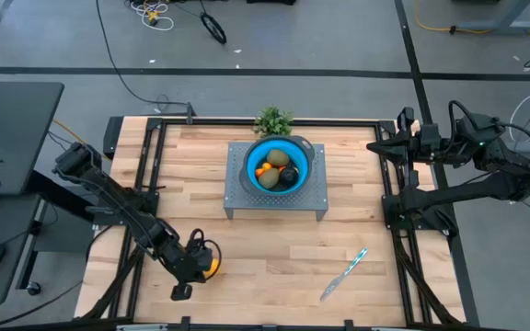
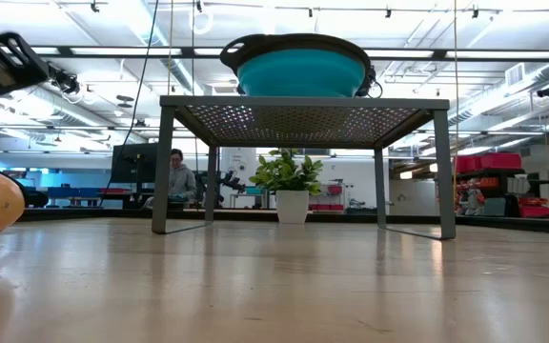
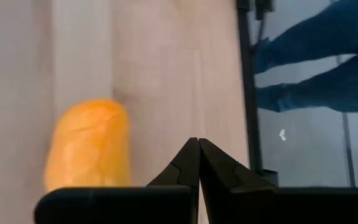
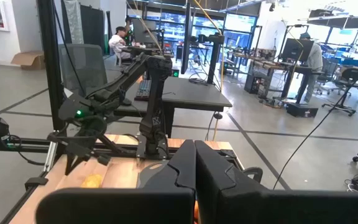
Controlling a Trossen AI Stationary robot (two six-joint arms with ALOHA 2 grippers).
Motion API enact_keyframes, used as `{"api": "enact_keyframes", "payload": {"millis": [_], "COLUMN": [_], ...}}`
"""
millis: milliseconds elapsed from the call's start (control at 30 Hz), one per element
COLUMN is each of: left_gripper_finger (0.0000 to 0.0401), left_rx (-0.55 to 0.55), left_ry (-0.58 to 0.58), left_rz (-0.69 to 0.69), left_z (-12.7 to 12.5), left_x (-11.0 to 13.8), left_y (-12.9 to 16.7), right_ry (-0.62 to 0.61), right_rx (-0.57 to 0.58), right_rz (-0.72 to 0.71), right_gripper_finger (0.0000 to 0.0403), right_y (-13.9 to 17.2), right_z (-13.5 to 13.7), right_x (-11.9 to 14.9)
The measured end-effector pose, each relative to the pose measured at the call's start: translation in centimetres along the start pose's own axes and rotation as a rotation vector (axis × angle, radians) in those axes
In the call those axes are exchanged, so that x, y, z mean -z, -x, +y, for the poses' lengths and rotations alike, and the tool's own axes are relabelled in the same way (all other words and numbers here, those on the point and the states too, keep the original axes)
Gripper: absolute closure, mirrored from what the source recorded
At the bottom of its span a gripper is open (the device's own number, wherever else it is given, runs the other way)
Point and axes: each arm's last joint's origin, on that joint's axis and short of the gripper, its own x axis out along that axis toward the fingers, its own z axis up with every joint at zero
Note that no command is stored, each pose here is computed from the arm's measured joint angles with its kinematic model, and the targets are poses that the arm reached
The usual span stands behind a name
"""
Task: Pick & Place Fruit
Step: Put the mango into the strainer bowl on the shelf
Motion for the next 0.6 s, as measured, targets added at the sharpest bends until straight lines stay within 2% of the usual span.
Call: {"api": "enact_keyframes", "payload": {"millis": [300, 433, 600], "left_gripper_finger": [0.0362, 0.0316, 0.0237], "left_rx": [-0.026, -0.04, -0.058], "left_ry": [0.031, 0.036, 0.078], "left_rz": [0.03, 0.037, 0.054], "left_z": [0.27, 0.39, 0.55], "left_x": [0.27, 0.36, 0.54], "left_y": [0.01, 0.02, 0.04], "right_ry": [0.0, 0.0, 0.0], "right_rx": [0.006, 0.006, 0.006], "right_rz": [0.001, 0.001, 0.001], "right_gripper_finger": [0.0403, 0.0403, 0.0403], "right_y": [-0.01, 0.0, 0.0], "right_z": [-0.02, -0.02, -0.02], "right_x": [0.0, 0.0, 0.0]}}
